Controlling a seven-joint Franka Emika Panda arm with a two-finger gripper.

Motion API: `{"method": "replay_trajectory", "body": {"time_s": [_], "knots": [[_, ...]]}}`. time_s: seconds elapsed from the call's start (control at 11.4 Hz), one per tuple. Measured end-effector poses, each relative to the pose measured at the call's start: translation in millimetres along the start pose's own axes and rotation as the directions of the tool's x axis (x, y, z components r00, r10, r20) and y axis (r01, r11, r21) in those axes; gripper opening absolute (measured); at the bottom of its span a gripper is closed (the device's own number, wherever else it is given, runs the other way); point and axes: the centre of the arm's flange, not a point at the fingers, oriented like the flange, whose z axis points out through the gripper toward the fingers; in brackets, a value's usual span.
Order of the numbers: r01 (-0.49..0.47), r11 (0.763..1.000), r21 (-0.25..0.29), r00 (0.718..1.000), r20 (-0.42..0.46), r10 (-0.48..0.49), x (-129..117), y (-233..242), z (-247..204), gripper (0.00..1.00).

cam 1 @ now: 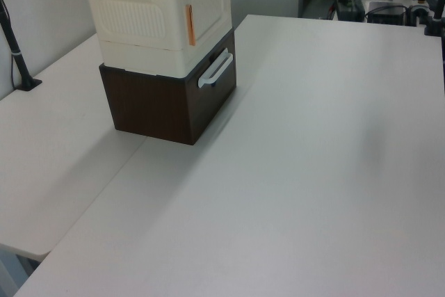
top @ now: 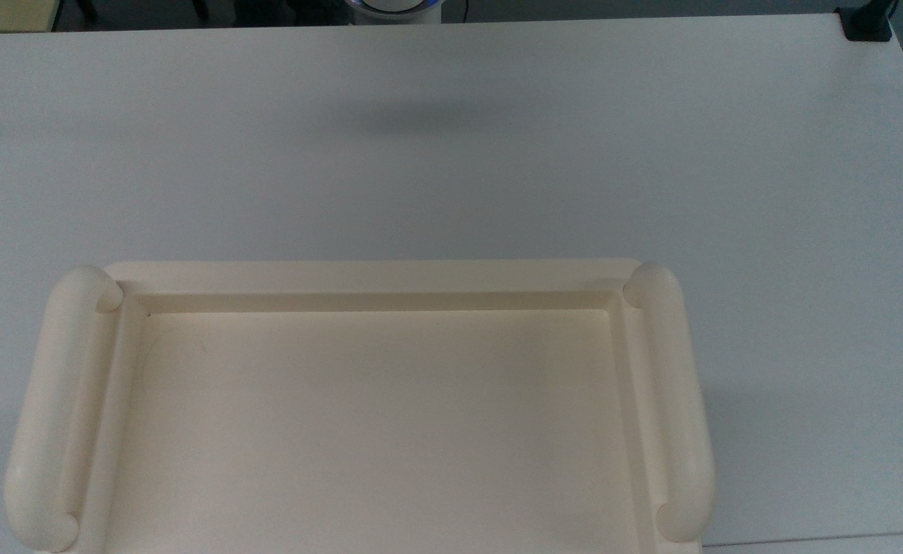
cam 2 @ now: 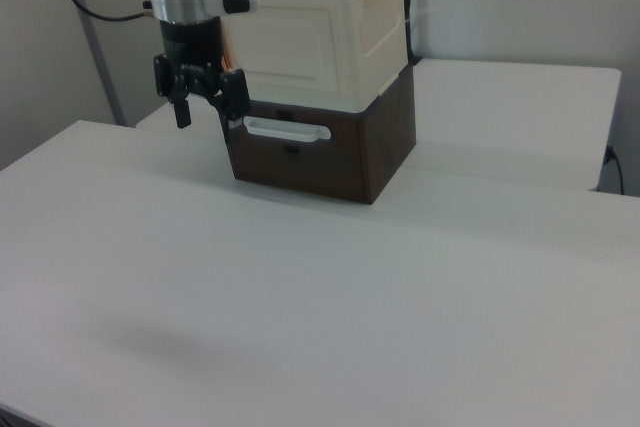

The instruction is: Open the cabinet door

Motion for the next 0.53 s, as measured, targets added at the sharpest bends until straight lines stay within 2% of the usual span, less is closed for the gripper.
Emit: {"method": "replay_trajectory", "body": {"time_s": [0.53], "knots": [[0.018,1.000,0.001,1.000,0.002,-0.018,2.9,-10.7,3.4,1.00]]}}
